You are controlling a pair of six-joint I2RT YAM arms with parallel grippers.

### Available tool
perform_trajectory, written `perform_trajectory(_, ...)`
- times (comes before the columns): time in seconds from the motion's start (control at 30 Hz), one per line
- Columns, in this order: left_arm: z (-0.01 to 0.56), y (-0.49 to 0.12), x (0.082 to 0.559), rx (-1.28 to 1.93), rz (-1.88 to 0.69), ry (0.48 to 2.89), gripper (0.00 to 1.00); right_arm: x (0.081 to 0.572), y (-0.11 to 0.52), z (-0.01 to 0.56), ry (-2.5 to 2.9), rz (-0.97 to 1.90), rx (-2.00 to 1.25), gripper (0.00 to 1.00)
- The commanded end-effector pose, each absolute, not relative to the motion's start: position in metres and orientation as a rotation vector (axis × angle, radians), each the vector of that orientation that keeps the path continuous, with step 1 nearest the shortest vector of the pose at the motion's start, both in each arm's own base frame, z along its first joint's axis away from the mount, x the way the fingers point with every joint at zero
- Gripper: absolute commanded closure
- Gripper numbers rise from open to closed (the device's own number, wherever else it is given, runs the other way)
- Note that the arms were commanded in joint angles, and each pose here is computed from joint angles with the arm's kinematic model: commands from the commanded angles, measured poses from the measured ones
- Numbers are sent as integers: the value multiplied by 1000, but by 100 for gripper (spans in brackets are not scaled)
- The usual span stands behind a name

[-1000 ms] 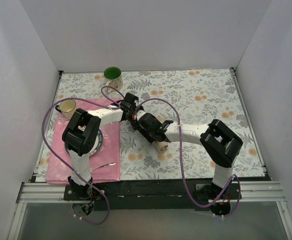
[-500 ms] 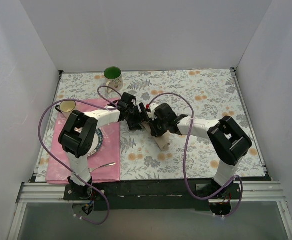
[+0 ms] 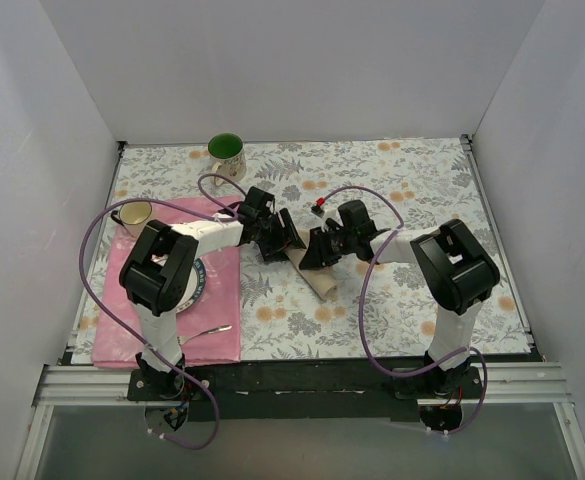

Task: Fold the napkin, place the utensils inside, and roll it up
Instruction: Roll the napkin with the utensil

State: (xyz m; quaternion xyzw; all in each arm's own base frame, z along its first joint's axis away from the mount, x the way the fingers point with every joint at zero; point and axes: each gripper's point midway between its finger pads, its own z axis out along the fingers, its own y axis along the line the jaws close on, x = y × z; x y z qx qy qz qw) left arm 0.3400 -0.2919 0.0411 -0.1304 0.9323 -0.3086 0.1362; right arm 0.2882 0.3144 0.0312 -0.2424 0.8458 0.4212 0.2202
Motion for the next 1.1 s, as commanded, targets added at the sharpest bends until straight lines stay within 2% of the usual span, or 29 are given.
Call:
perform_trajectory(0.0, 12, -287, 331, -390, -780, 2776, 45, 263, 311, 15, 2411, 1298, -655, 64)
perform_trajectory(0.1, 12, -284, 330, -380, -768, 2771, 52, 267, 306, 18, 2412, 1261, -662, 61)
perform_trajectory(0.13, 13, -284, 330, -375, -768, 2769, 53, 268, 304, 17, 2422, 1231, -670, 57)
perform_trajectory(0.33, 16, -283, 327, -358, -777, 2763, 56, 285, 289, 37, 2418, 904, -775, 37)
perform_trajectory(0.53, 16, -285, 324, -356, -804, 2772, 58, 292, 286, 66, 2343, 583, -874, 25)
perform_trajectory(0.83, 17, -289, 324, -365, -840, 2779, 60, 292, 297, 67, 2244, 139, -955, 20)
perform_trajectory(1.07, 15, -291, 322, -375, -855, 2789, 60, 292, 309, 52, 2199, -39, -975, 20)
